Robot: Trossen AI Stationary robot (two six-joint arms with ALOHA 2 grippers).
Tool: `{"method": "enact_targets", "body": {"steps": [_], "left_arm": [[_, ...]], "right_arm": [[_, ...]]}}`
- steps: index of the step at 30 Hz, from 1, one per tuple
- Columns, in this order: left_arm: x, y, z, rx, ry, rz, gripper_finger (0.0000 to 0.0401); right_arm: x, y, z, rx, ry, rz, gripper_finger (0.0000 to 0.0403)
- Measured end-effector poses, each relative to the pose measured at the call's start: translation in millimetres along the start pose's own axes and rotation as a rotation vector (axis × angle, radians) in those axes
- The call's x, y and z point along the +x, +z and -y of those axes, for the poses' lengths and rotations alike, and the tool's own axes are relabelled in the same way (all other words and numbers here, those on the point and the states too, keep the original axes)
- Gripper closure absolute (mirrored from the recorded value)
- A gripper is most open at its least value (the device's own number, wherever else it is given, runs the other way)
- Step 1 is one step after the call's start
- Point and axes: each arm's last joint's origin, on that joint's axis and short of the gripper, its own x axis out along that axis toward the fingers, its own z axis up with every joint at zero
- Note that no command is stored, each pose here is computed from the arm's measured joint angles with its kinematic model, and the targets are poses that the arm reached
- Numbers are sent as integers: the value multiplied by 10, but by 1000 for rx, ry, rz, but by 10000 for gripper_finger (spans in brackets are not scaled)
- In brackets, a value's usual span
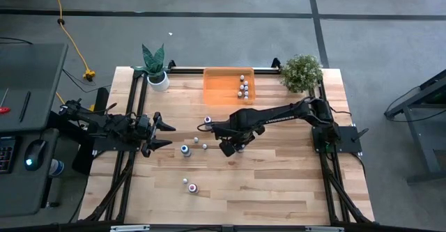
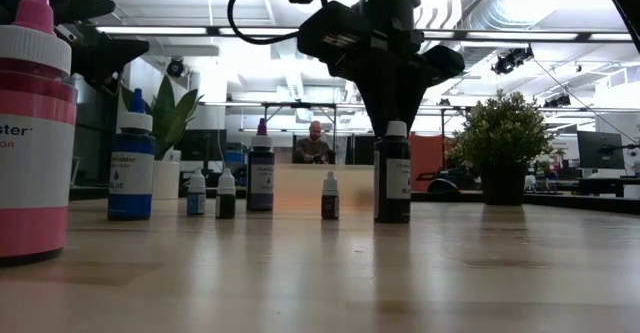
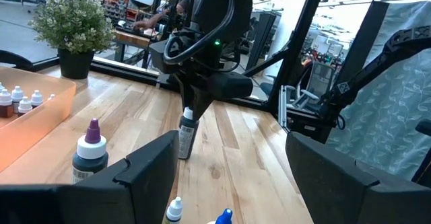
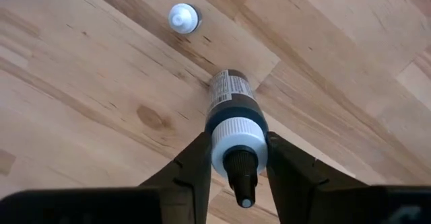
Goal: Pick & Place food coloring
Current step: Put the big black food coloring bottle into the orange bin
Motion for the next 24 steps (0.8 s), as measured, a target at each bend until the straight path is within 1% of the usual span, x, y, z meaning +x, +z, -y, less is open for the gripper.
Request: {"method": "enact_targets", "body": {"steps": [5,15,20,24], "left_arm": [[0,0,0,0,0,0,130],[0,0,0,0,0,0,130],[0,0,0,0,0,0,130],[0,0,0,0,0,0,130]], "right_arm": [[-35,0,-8,-2,27,8,293],[-353,-90,54,3,79,101,293],[-644,-182,124,-6,130,209,293],[-914,-249,214,-4,161,352,293]]}}
